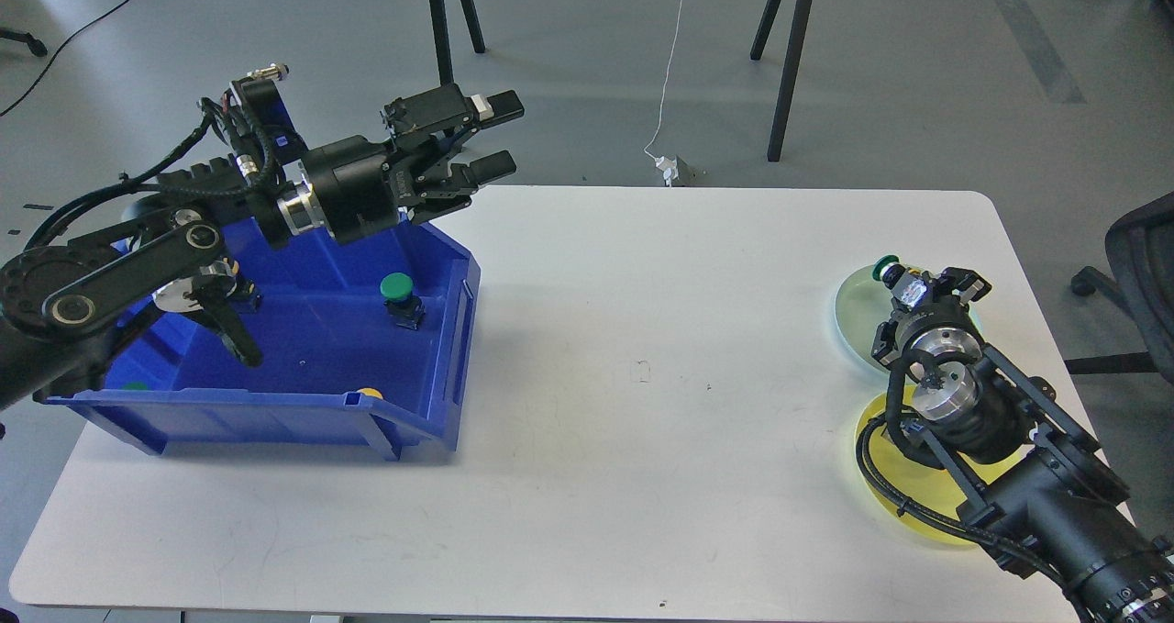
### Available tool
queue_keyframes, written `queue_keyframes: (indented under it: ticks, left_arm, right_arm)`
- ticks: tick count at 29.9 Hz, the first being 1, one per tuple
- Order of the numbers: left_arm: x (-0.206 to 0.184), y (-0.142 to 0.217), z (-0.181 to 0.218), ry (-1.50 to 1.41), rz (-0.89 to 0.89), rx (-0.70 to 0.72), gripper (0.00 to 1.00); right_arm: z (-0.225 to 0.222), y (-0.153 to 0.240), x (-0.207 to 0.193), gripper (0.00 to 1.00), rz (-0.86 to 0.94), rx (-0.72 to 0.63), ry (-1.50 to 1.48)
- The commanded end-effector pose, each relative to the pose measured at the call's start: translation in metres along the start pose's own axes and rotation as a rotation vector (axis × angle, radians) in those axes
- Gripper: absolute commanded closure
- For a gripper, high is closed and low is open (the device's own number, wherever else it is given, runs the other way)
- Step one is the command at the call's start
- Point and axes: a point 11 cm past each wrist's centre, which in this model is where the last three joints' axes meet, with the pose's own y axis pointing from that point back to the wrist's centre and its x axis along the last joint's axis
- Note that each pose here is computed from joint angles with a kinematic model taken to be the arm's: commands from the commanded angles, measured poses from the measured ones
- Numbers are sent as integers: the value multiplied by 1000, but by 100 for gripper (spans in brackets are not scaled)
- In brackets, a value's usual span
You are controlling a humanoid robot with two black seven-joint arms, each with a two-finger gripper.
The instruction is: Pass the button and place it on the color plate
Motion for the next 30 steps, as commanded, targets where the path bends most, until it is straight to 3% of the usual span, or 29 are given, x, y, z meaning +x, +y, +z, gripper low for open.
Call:
queue_keyframes:
  ticks: [1,5,7,15,24,30]
  left_arm:
    - [0,0,0,0,-1,-1,9]
    - [0,0,0,0,0,0,9]
    - [0,0,0,0,-1,-1,9]
    - [2,0,2,19,11,-12,8]
    - [24,27,-17,290,211,-92,5]
    - [40,41,-20,365,314,-151,3]
  right_arm:
    - [3,0,6,46,15,-13,-23]
    - [6,2,12,14,23,-18,-33]
    - [6,3,18,6,33,-20,-41]
    - [-19,22,-14,2,-104,30,-29]
    - [-92,70,-56,1,-977,117,115]
    - [-117,56,-52,1,-964,138,91]
